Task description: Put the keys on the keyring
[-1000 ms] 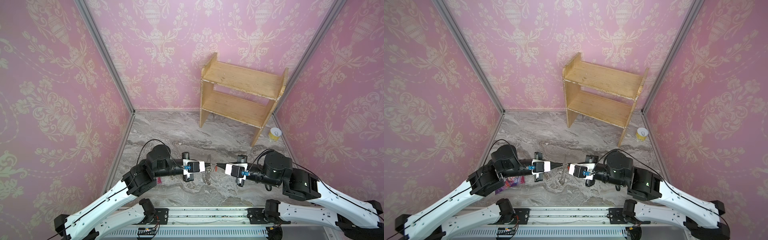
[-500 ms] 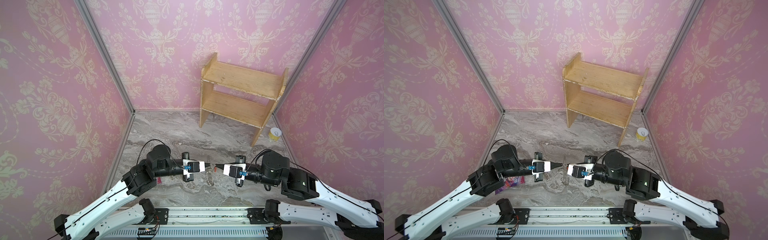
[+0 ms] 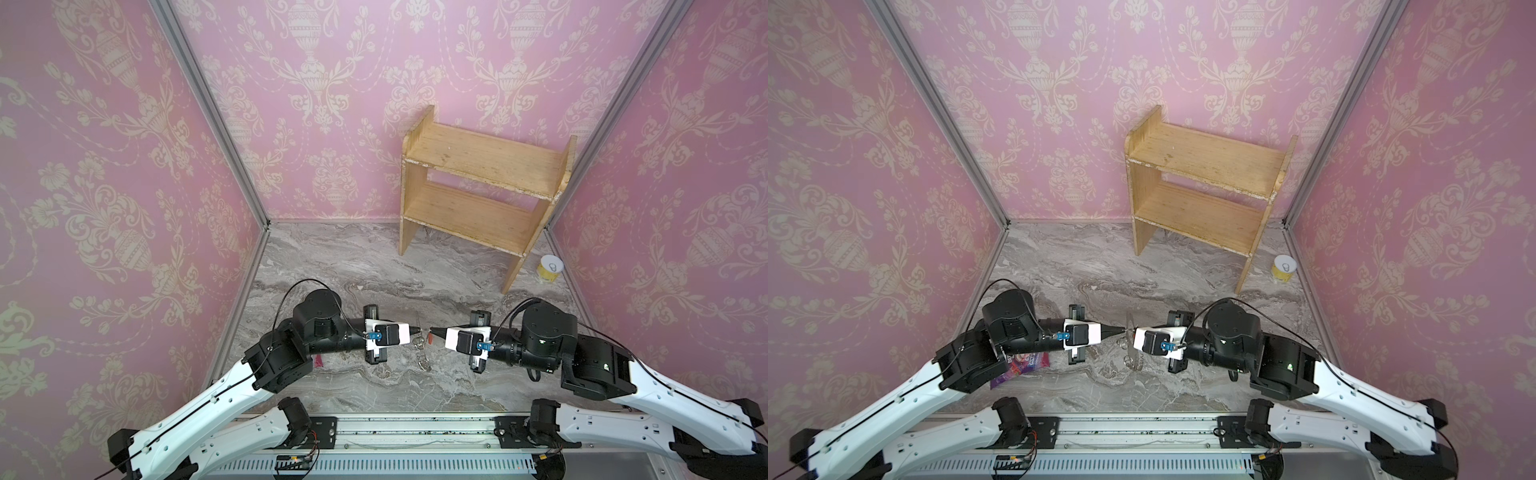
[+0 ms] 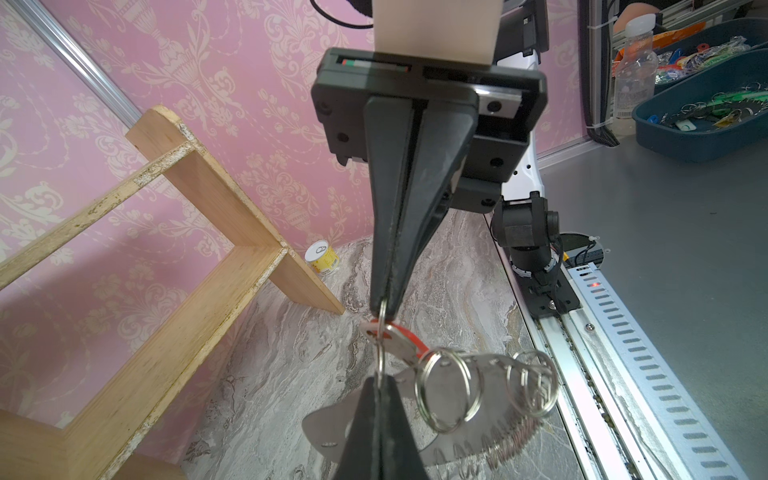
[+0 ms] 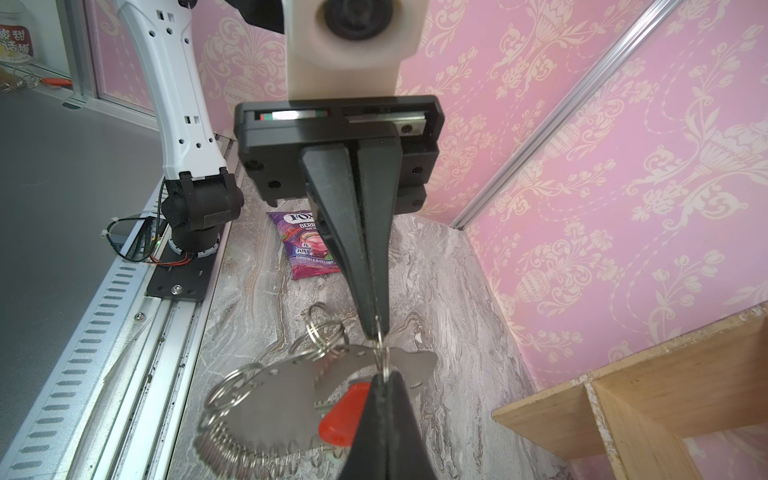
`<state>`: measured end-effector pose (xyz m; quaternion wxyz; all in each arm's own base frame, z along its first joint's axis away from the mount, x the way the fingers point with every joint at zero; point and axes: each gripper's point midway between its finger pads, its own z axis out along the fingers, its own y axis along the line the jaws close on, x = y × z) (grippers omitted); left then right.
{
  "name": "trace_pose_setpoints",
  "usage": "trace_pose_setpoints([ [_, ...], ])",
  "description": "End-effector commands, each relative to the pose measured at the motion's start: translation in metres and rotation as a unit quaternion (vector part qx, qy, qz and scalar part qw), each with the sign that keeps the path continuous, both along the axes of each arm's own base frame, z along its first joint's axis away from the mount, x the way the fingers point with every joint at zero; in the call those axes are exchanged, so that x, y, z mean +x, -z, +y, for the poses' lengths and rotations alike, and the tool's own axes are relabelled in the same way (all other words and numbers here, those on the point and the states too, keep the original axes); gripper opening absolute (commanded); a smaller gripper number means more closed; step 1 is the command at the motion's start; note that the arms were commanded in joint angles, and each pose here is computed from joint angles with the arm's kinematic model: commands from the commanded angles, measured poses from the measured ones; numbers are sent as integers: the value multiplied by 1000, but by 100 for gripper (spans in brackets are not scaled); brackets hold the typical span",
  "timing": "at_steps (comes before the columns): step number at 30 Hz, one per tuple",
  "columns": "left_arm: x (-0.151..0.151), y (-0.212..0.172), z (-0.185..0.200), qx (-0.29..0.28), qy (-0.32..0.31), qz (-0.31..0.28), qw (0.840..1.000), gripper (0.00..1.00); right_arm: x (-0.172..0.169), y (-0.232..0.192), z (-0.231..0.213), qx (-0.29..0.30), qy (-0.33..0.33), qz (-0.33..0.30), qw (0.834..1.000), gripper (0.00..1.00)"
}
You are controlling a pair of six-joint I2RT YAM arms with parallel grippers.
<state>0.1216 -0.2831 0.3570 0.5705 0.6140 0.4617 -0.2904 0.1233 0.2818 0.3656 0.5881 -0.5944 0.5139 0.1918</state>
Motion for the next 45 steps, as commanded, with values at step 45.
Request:
trace_pose_setpoints([
  [45, -22, -23, 2, 6, 51, -61, 997, 0, 33, -13, -3, 3, 37, 95, 995, 0],
])
